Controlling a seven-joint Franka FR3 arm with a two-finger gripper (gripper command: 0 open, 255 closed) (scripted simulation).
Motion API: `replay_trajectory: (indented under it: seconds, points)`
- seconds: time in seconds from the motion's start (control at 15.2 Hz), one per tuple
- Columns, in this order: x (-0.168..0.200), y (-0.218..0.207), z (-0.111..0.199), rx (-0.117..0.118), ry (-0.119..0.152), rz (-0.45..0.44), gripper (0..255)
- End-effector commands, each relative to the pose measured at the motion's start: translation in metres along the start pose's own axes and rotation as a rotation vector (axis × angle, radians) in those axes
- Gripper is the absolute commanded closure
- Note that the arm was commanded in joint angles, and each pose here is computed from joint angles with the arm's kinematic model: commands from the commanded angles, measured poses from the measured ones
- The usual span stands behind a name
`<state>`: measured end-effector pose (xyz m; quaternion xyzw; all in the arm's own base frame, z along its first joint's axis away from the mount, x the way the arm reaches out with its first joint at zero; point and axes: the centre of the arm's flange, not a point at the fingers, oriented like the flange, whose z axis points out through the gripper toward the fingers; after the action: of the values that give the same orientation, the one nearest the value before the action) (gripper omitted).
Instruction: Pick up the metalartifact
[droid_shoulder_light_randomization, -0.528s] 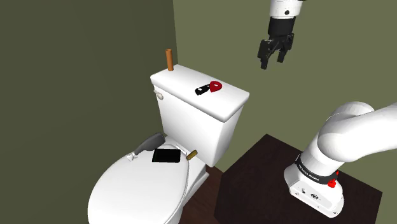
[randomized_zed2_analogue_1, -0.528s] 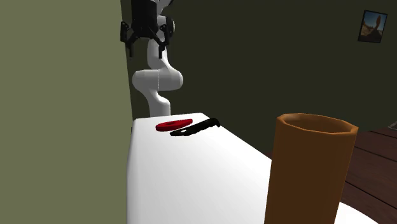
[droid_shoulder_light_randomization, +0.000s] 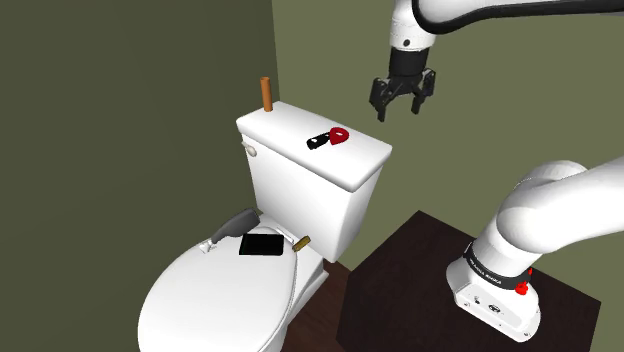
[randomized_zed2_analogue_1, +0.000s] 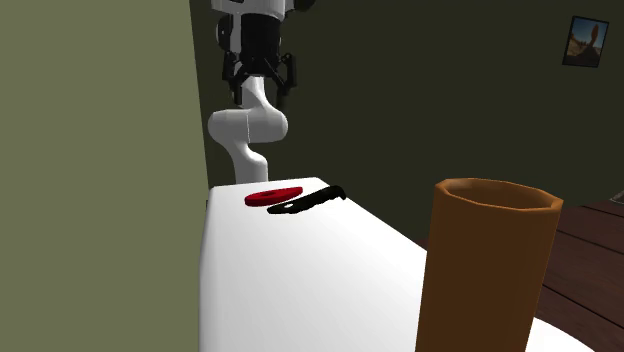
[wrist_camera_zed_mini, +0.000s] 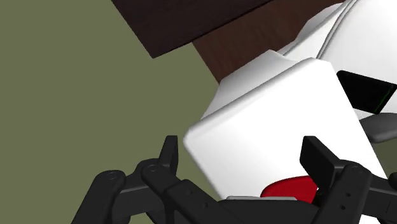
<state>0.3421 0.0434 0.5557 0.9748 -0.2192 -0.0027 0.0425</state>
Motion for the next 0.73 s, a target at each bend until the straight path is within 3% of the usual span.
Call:
replay_trajectory:
  seconds: [0.0, 0.66]
  points:
    - [0.003, -0.027, 0.01, -0.005, 0.02, 0.105, 0]
    - [0.061, -0.138, 0.056, -0.04, 0.118, 0.582, 0]
